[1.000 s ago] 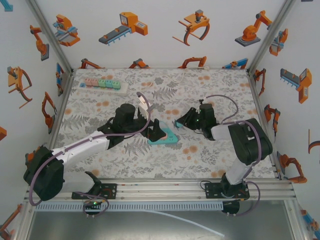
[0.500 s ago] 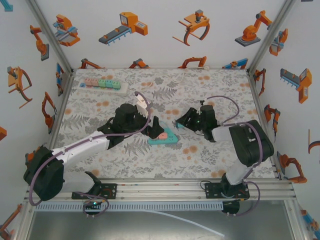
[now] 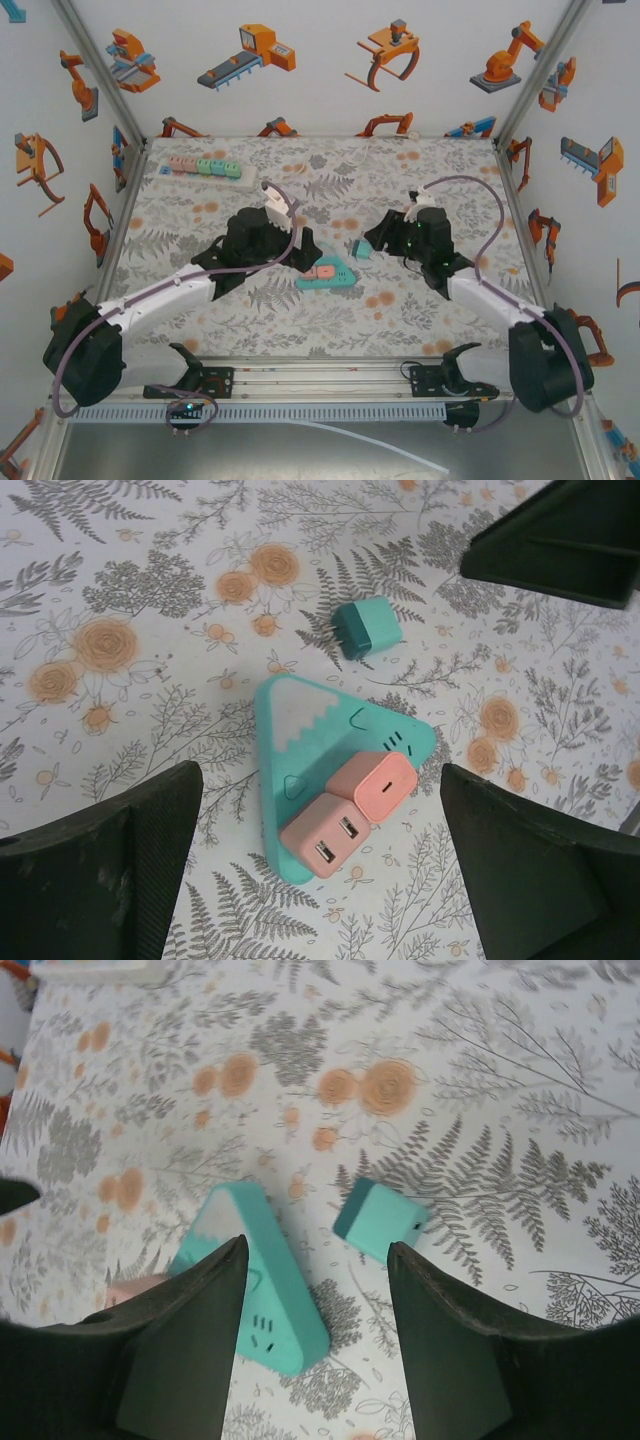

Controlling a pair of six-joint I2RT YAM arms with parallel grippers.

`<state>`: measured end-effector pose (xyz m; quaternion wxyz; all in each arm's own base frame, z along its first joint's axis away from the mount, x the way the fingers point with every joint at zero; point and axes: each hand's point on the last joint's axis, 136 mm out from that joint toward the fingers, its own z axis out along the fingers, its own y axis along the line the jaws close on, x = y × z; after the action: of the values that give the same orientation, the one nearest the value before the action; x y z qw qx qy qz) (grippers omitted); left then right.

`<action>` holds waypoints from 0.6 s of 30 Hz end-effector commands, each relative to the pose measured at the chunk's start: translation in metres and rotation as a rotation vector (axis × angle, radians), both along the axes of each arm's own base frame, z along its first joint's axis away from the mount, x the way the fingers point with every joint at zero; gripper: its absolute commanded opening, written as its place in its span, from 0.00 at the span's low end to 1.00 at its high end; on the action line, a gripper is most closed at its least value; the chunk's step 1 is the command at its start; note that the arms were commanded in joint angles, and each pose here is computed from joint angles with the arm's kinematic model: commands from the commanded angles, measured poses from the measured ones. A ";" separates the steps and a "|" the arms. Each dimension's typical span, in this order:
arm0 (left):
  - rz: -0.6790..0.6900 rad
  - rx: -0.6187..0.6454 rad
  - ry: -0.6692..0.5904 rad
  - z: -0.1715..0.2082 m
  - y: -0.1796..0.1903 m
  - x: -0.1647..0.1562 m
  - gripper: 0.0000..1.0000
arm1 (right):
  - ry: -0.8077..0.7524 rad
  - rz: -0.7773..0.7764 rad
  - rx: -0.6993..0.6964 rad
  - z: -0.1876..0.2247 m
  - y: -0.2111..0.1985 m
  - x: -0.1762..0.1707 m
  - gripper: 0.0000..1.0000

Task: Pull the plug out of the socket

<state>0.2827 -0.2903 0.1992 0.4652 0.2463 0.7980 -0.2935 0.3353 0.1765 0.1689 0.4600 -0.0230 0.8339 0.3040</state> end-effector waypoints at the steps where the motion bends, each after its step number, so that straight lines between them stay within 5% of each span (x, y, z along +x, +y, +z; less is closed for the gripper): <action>1: 0.065 -0.013 0.012 -0.001 0.012 0.003 0.93 | -0.212 0.151 -0.195 0.034 0.018 -0.016 0.55; 5: 0.099 -0.030 0.035 -0.003 0.019 0.008 0.93 | -0.460 0.387 -0.360 0.059 0.053 -0.048 0.56; 11: 0.136 -0.083 0.082 -0.007 0.028 0.016 0.92 | -0.773 0.837 -0.566 0.043 0.109 -0.105 0.56; 18: 0.181 -0.100 0.130 -0.016 0.040 0.022 0.92 | -0.828 1.056 -0.634 0.015 0.139 -0.115 0.56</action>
<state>0.3058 -0.2497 0.1775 0.4502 0.1429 0.8333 -0.2871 0.2245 0.3038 0.1787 0.4978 -0.6120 0.5785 0.2073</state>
